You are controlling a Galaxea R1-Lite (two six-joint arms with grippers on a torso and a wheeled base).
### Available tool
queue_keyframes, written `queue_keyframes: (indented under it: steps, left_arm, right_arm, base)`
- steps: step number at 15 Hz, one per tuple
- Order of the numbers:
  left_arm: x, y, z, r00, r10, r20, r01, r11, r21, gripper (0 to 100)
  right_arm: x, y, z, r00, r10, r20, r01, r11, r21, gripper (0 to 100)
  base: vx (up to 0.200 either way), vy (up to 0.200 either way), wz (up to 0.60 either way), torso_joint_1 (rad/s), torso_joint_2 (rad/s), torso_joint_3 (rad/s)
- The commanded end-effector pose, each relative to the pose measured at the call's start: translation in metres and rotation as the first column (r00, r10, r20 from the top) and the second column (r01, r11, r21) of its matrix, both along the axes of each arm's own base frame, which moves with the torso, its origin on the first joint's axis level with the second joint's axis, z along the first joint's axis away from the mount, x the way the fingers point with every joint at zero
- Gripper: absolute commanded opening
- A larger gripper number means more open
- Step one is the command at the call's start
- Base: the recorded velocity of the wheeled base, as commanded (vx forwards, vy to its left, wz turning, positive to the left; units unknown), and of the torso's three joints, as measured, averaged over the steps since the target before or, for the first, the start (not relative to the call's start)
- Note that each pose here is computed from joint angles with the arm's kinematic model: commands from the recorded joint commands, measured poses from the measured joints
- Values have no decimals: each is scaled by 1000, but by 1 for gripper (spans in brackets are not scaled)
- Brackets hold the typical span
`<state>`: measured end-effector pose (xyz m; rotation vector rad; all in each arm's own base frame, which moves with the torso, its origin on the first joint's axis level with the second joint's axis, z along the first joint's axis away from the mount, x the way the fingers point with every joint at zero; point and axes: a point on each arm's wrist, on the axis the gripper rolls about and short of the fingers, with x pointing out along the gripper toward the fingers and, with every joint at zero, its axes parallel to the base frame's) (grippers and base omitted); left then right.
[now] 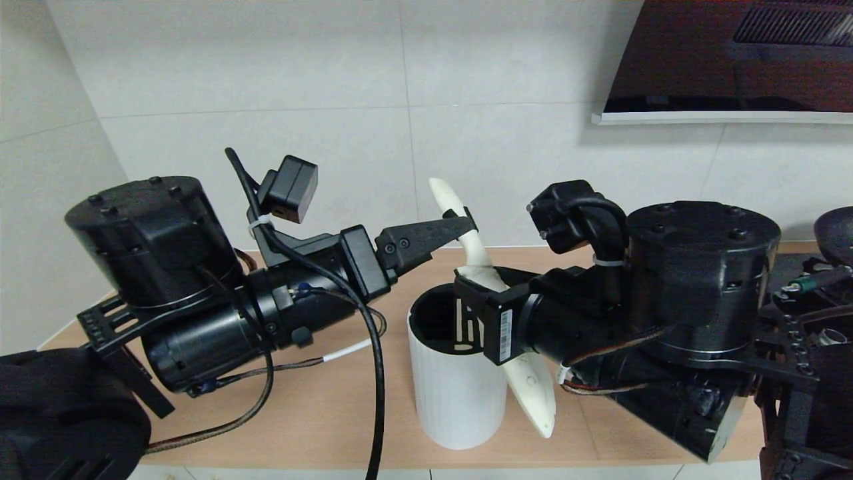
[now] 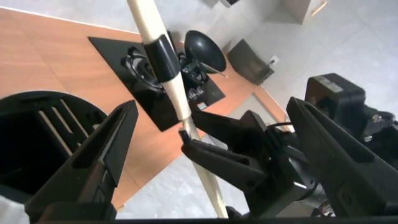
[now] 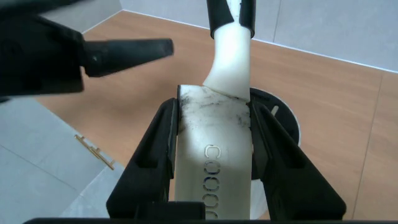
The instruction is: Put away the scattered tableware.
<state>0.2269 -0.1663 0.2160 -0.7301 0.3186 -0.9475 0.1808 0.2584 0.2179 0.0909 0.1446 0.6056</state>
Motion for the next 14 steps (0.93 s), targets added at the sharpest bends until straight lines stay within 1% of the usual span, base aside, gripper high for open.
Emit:
queue_keyframes:
  steps: [1, 3, 8, 10, 12, 14]
  left_arm:
    - [2, -1, -3, 1000, 2, -7, -2, 1000, 5, 100]
    - [4, -3, -7, 1000, 2, -20, -2, 1000, 13, 100]
    - [8, -4, -7, 1000, 16, -19, -16, 1000, 12, 100]
    - [13, -6, -10, 999, 53, -9, -53, 999, 6, 100]
    - [15, -7, -12, 998, 55, 3, -55, 998, 10, 100]
    - [15, -7, -12, 998, 57, 2, -57, 998, 13, 100]
  right_arm:
    - [-6, 5, -1, 1000, 24, -1, -24, 1000, 7, 0]
    - [-9, 9, -4, 999, 38, -8, -38, 999, 0, 0]
    - [-15, 14, -6, 998, 62, -19, -62, 998, 7, 0]
    - [-18, 13, -6, 998, 67, -19, -67, 998, 6, 0]
    - [-19, 13, -6, 997, 72, -14, -72, 997, 11, 0]
    - [-19, 14, -7, 997, 73, -13, -73, 997, 10, 0]
  base:
    - [0, 0, 0, 0, 0, 0]
    - [0, 0, 0, 0, 0, 0]
    - [0, 0, 0, 0, 0, 0]
    - [0, 0, 0, 0, 0, 0]
    - [0, 0, 0, 0, 0, 0]
    - [0, 0, 0, 0, 0, 0]
